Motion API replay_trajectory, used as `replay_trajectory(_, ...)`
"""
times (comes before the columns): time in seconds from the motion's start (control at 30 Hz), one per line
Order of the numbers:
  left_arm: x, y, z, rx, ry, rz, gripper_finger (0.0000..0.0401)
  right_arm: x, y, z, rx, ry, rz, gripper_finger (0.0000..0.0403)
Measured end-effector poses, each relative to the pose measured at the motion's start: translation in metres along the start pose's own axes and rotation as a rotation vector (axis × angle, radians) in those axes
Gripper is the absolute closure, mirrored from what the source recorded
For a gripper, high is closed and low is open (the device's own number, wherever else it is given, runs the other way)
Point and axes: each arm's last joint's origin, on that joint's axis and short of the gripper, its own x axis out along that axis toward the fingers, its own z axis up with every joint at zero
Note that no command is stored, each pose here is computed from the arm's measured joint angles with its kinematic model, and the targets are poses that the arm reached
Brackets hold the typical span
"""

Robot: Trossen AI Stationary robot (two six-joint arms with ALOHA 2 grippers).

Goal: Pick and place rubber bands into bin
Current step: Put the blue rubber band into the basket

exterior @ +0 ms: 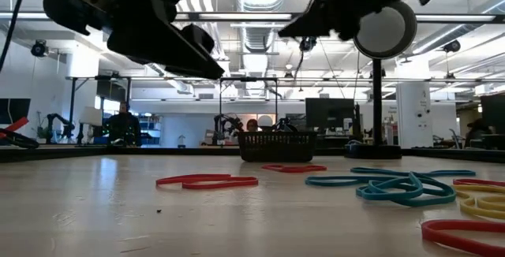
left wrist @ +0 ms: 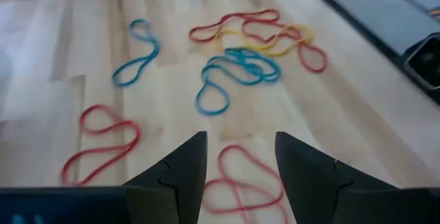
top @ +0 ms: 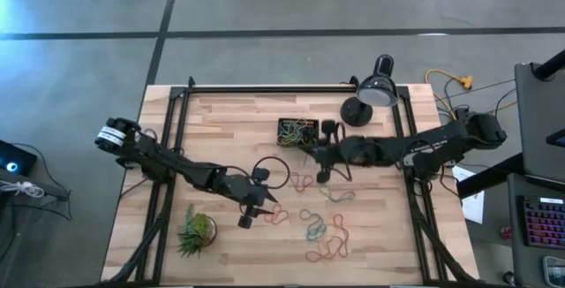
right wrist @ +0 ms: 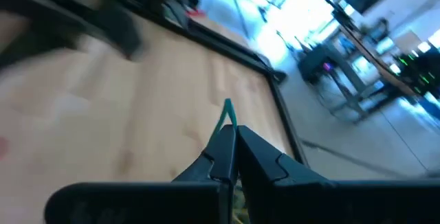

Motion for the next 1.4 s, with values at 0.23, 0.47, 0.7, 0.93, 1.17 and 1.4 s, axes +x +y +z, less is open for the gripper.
replay_trajectory(0.23,0.013,-0.001,-0.005,0.028,0.008,-0.036,0.0244,0.022,-0.036,-0.024,0.057,0.044,-0.058,0.0394)
replay_trajectory(0.47,0.013,-0.001,-0.007,0.04,0.012,-0.037,0.0244,0.042,-0.06,-0.043,0.091,0.018,-0.103,0.0394)
replay_trajectory(0.7,0.013,-0.001,-0.009,0.057,0.023,-0.037,0.0244,0.066,-0.068,-0.076,0.163,0.074,-0.074,0.0394)
replay_trajectory(0.93,0.013,-0.001,-0.009,0.06,0.024,-0.037,0.0244,0.086,-0.058,-0.111,0.216,0.181,-0.019,0.0394)
replay_trajectory(1.17,0.013,-0.001,-0.01,0.06,0.028,-0.037,0.0244,0.087,-0.052,-0.119,0.272,0.354,0.09,0.0394)
replay_trajectory(1.4,0.013,-0.001,-0.01,0.061,0.028,-0.036,0.0244,0.09,-0.056,-0.107,0.311,0.49,0.227,0.0387)
